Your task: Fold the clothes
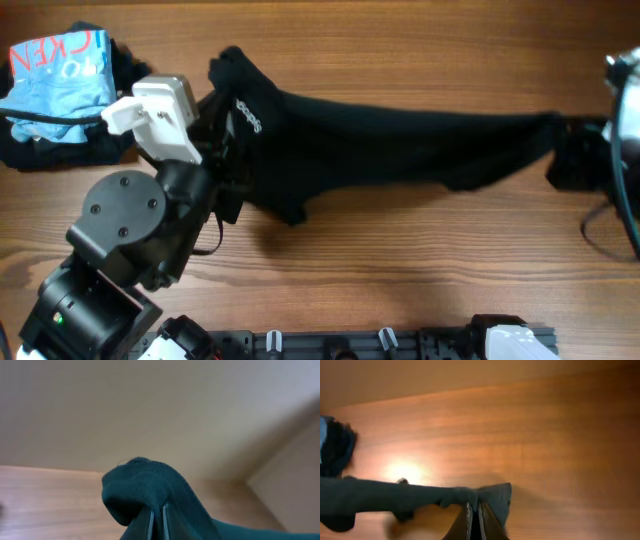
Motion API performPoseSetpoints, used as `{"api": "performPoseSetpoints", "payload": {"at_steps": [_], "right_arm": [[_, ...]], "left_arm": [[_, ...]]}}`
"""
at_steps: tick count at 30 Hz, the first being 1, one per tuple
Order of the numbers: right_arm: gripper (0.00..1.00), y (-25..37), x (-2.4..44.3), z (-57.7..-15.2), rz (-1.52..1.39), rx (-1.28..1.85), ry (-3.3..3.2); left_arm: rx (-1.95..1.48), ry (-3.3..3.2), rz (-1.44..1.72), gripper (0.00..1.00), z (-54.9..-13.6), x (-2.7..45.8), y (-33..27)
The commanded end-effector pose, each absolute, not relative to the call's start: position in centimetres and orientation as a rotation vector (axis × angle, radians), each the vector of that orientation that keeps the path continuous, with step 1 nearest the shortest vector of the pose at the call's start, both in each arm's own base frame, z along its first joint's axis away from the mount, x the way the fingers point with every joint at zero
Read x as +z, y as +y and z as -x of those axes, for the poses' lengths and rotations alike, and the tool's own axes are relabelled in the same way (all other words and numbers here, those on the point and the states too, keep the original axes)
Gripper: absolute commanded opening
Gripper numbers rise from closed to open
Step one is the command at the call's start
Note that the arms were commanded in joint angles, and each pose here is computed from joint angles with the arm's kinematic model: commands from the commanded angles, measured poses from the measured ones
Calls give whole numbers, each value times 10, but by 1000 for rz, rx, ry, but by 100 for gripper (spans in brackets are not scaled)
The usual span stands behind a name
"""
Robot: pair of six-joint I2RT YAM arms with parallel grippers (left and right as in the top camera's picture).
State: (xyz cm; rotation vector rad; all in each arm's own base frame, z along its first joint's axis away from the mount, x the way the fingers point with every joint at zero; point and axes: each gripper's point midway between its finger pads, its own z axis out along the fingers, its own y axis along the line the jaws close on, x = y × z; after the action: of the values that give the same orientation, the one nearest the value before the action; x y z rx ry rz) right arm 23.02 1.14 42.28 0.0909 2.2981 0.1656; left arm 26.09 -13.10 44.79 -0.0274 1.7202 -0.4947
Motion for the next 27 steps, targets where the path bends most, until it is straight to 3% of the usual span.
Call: {"api": "performPoseSetpoints", "payload": {"at_steps": [1, 6, 11, 19, 27], "right_arm": [[4, 2, 437, -214, -143, 111, 2246], [4, -2, 438, -214, -157, 90, 2242], [4, -7, 423, -243, -167, 64, 2309], [4, -13, 375, -326, -183, 44, 2456], [4, -19, 299, -418, -197, 39, 2583]], "left_arm": [[-664, 1741, -77, 4, -242, 456, -152], [-631, 1772, -67, 4, -243, 450, -148], [-489, 1840, -1, 4, -268, 427, -144], [-250, 2053, 31, 4, -345, 343, -163], [-173, 2157, 130, 4, -426, 271, -150]]}}
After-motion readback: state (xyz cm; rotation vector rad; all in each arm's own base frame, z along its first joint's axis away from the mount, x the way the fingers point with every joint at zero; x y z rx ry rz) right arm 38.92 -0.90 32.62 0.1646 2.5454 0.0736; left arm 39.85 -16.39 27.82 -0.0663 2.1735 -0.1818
